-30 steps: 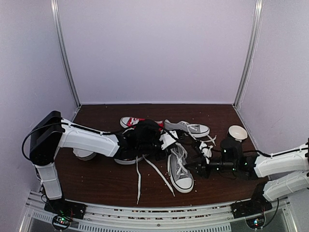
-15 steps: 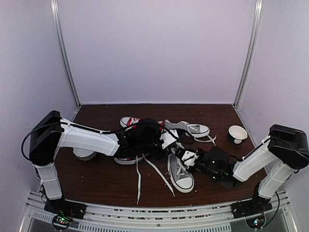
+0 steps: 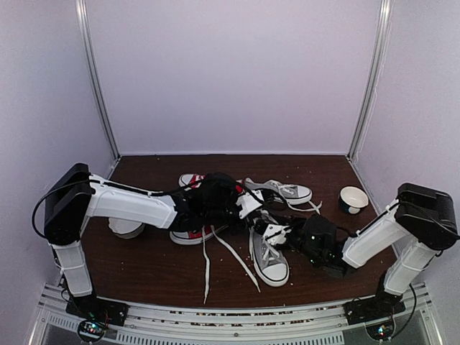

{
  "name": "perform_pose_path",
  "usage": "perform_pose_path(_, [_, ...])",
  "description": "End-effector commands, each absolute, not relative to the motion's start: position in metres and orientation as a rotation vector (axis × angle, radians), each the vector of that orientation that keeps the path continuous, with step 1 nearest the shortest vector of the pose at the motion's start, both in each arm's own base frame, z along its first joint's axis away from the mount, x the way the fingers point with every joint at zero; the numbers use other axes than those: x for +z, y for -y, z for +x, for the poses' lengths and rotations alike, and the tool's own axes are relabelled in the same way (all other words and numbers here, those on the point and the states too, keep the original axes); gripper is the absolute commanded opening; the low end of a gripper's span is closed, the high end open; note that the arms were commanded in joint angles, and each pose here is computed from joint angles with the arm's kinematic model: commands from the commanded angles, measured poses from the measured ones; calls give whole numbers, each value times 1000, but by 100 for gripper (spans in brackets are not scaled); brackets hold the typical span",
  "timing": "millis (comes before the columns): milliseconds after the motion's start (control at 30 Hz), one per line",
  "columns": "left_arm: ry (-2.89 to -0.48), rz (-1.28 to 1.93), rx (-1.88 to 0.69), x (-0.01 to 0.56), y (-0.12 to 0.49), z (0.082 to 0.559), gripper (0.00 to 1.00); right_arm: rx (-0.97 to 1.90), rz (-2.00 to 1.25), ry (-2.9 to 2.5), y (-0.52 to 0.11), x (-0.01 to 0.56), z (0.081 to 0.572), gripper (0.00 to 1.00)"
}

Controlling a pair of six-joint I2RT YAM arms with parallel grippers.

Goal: Tie the shoes
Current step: Cross the shoelace over the shoe.

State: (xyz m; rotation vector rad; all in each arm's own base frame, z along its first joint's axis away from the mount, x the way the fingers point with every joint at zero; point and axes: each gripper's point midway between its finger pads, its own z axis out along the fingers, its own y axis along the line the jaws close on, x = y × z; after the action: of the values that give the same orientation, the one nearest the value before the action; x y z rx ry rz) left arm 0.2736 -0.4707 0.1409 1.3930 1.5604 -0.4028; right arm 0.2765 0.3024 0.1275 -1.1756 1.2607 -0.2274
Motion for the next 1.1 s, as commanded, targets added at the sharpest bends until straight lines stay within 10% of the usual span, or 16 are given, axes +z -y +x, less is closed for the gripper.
perform_pose_path(0, [-1525,1321,-425,173,473,287,0,-283,-1244,-1234,-298,124,267,23])
perform_pose_path(467, [-1515,1311,-417,174,470,292,0,-330,-1187,-1223,-303,133,255,23])
perform_pose_path(1067, [-1493,1345,-417,171,468,297,0,663,-1194,-1515,-311,151,273,74])
